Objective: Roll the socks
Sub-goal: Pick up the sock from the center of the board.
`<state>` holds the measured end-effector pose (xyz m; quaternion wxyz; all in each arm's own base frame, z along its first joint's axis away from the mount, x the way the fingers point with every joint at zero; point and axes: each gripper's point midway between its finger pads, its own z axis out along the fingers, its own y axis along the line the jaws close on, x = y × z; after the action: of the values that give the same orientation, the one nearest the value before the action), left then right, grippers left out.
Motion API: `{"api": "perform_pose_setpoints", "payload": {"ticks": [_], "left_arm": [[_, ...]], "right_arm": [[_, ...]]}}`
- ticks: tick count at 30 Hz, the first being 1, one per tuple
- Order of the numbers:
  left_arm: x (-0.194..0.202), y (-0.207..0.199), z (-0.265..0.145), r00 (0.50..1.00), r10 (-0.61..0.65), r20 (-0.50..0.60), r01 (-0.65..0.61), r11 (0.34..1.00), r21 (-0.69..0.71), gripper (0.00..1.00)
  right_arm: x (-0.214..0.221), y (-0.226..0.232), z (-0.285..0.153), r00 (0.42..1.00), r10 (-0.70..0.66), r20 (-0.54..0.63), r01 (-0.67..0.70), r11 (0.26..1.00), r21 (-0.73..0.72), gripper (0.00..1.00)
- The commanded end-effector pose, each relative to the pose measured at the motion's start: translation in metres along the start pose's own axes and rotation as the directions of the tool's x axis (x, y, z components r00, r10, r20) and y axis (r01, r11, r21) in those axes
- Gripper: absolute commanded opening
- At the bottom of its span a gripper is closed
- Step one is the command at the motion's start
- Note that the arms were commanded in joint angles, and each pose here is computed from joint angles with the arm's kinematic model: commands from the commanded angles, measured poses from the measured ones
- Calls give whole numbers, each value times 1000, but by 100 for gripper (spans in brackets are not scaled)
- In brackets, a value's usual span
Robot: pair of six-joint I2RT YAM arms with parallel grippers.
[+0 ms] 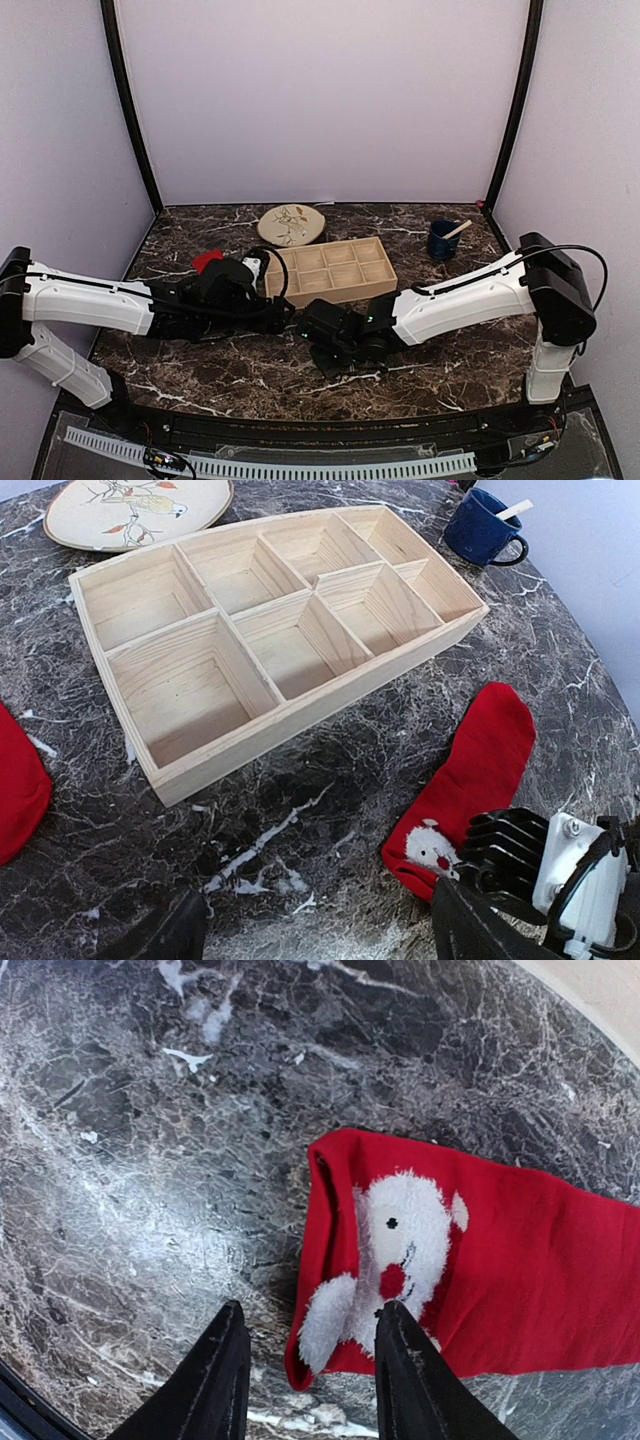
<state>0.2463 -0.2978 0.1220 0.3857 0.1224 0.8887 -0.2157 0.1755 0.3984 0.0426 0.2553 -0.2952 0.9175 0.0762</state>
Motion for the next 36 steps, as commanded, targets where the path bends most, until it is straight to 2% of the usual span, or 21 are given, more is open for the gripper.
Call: {"api": "perform_pose_setpoints", "payload": {"ticks": [1, 13, 30, 36], "left_arm": [[6, 1, 4, 1000, -13, -17, 13, 1000, 18, 80], [10, 4, 10, 999, -20, -34, 21, 999, 24, 80], [12, 0, 15, 999, -4, -48, 6, 999, 41, 80], [14, -5, 16, 999, 9, -51, -5, 997, 75, 80]], "right_arm": [[-8, 8, 2, 1000, 12, 16, -11, 1000, -20, 39], [-4, 3, 12, 999, 39, -12, -39, 999, -37, 22], [6, -8, 25, 995, 79, -54, -82, 996, -40, 17], [14, -11, 24, 986, 152, -69, -159, 982, -106, 2]]}}
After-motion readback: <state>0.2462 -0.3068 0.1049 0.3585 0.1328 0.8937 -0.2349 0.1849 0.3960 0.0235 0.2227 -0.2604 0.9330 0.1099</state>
